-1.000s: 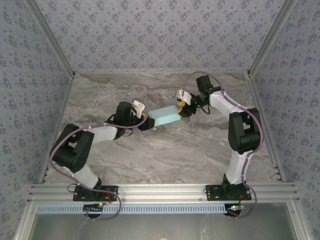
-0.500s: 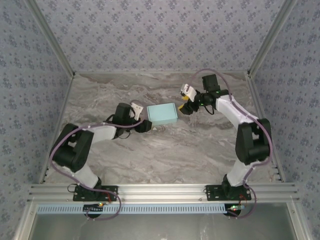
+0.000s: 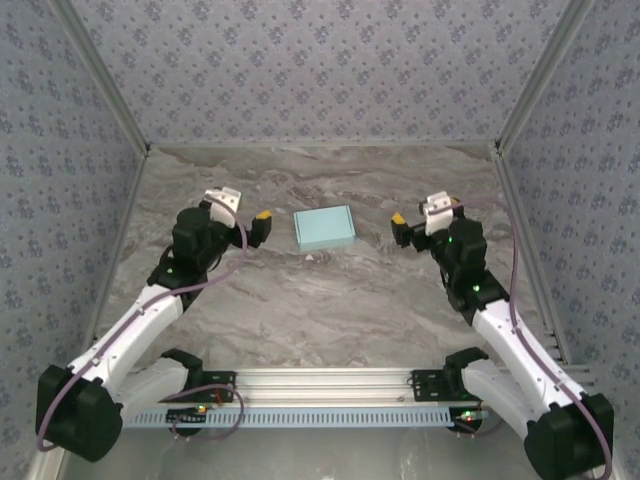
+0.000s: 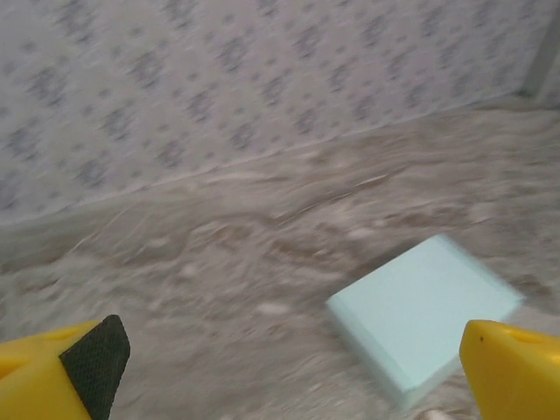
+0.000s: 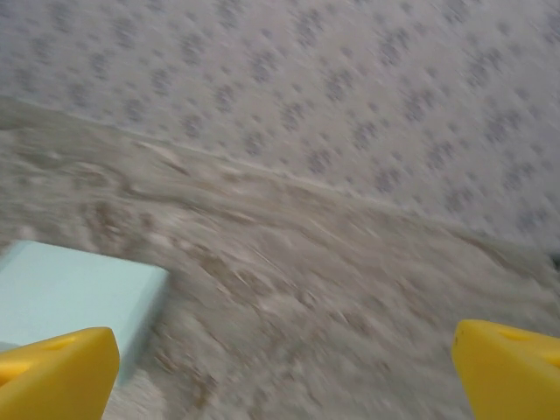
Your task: Fold the paper box
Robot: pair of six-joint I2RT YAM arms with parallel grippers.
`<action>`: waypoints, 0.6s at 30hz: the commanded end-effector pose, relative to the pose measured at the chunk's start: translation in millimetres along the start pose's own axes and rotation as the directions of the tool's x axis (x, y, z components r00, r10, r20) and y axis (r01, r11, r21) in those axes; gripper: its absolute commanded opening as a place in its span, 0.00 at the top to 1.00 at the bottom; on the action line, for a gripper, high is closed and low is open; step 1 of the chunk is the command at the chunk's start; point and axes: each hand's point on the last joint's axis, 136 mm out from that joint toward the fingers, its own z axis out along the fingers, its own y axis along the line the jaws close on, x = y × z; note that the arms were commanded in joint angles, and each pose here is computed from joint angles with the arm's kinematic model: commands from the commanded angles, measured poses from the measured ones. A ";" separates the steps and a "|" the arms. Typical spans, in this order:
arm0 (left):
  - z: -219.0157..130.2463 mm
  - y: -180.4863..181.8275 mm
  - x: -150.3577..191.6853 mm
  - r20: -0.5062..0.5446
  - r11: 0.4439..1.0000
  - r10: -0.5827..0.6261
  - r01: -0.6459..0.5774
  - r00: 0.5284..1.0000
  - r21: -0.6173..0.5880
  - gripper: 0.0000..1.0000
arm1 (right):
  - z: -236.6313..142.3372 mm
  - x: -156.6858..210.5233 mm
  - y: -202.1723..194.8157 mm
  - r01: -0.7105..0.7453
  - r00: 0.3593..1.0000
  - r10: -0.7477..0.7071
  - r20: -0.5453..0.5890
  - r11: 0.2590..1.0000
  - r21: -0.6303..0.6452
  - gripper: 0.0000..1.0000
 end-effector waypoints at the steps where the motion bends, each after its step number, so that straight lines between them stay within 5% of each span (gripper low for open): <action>1: 3.8 53.3 56.2 -0.065 0.973 -0.031 0.015 0.997 -0.230 0.01 | -1.4 37.5 -38.6 -0.067 0.997 0.074 -0.024 0.974 0.215 0.00; 3: 5.9 84.1 84.0 -0.091 0.939 -0.063 0.028 0.994 -0.342 0.01 | 2.4 60.7 -39.9 -0.086 0.995 0.095 -0.034 0.975 0.206 0.00; 9: 30.3 107.0 117.4 -0.118 0.951 -0.140 0.101 0.983 -0.293 0.01 | 17.1 112.0 -71.4 -0.118 0.987 0.148 -0.070 0.938 0.327 0.00; 12: 42.9 119.2 128.1 -0.189 0.947 -0.133 0.069 0.973 -0.314 0.01 | 32.8 129.0 -73.9 -0.188 0.976 0.210 -0.049 0.938 0.291 0.00; 15: 47.2 129.3 128.1 -0.148 0.948 -0.091 0.041 0.985 -0.315 0.01 | 43.5 127.2 -73.8 -0.136 0.984 0.162 -0.075 0.954 0.268 0.00; 18: 43.7 144.0 141.7 -0.032 0.951 -0.187 0.173 0.982 -0.258 0.01 | 49.4 139.3 -86.4 -0.185 0.976 0.210 -0.060 0.940 0.288 0.00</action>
